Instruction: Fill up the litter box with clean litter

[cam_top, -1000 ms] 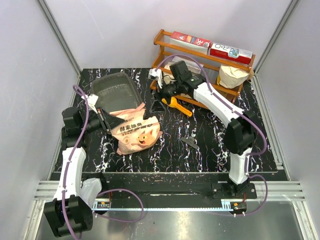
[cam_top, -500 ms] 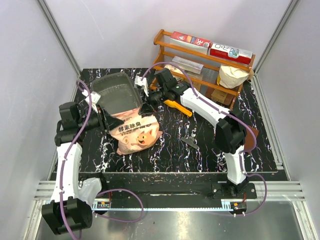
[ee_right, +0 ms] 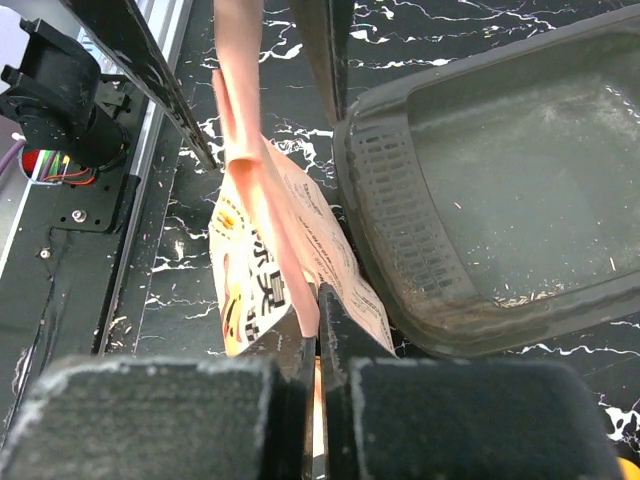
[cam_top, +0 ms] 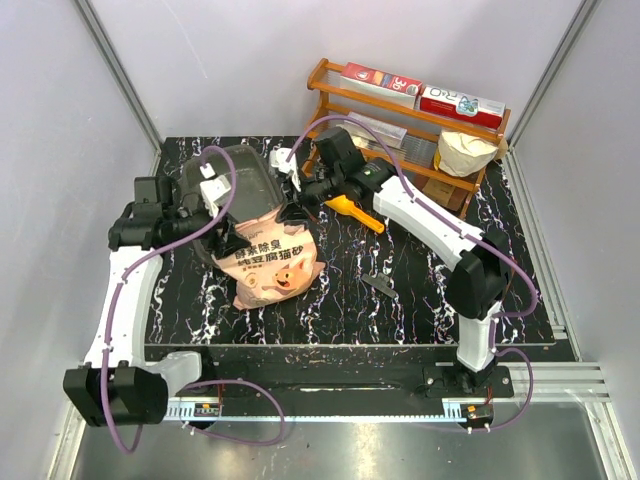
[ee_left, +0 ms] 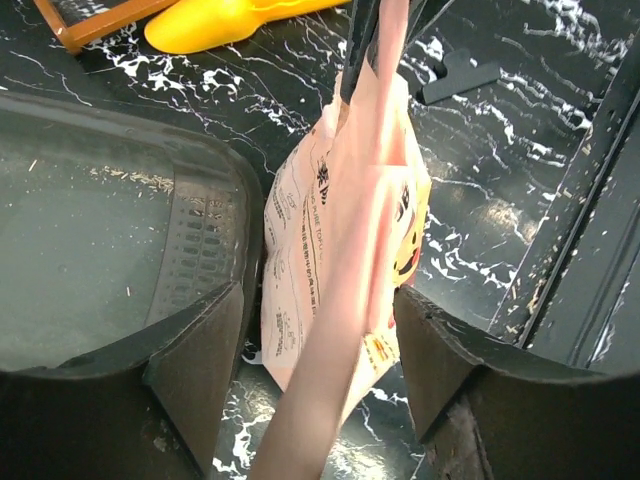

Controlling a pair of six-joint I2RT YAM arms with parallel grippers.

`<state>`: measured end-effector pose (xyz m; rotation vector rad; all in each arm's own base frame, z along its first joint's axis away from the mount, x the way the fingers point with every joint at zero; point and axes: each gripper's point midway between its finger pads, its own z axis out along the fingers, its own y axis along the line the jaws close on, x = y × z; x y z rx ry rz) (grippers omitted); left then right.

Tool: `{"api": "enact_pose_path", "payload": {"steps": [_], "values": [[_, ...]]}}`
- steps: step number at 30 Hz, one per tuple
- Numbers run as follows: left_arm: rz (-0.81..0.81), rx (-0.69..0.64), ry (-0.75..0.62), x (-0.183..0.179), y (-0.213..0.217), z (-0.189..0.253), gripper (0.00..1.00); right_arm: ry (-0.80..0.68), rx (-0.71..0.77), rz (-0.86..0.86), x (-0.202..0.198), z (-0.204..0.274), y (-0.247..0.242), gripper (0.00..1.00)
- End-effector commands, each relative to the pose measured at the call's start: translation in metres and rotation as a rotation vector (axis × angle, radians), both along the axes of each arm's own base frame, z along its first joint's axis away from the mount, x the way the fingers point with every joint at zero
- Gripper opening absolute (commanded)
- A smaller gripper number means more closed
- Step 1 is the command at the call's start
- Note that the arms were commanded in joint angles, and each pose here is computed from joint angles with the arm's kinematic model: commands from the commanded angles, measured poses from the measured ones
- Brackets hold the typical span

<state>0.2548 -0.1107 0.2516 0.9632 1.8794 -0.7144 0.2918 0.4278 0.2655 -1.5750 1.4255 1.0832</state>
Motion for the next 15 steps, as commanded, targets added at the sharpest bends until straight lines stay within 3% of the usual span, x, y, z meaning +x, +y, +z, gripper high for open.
{"api": "enact_pose_path", "payload": {"steps": [1, 5, 6, 10, 12, 13, 14, 15], "values": [[-0.075, 0.081, -0.149, 0.02, -0.011, 0.015, 0.66, -0.123, 0.112, 0.054, -0.019, 0.06, 0.004, 0.0], [-0.131, 0.078, -0.12, 0.022, -0.029, 0.012, 0.56, -0.112, 0.111, 0.041, -0.02, 0.063, 0.004, 0.0], [-0.143, 0.076, -0.109, 0.021, -0.033, 0.011, 0.45, -0.106, 0.106, 0.03, -0.019, 0.062, 0.003, 0.0], [-0.163, 0.061, -0.071, 0.014, -0.044, 0.008, 0.16, -0.109, 0.084, -0.042, -0.015, 0.062, -0.006, 0.0], [-0.135, 0.069, -0.078, 0.014, -0.042, 0.009, 0.07, -0.092, 0.086, -0.144, -0.005, 0.064, -0.009, 0.16], [-0.111, 0.065, -0.073, 0.014, -0.04, 0.011, 0.0, -0.057, 0.078, -0.29, 0.008, 0.07, -0.018, 0.28], [-0.1, 0.064, -0.095, 0.015, -0.039, 0.014, 0.0, -0.028, 0.065, -0.367, 0.015, 0.066, -0.023, 0.54], [-0.077, 0.051, -0.107, 0.011, -0.038, 0.02, 0.0, 0.052, 0.062, -0.459, 0.02, 0.066, -0.028, 0.66]]}}
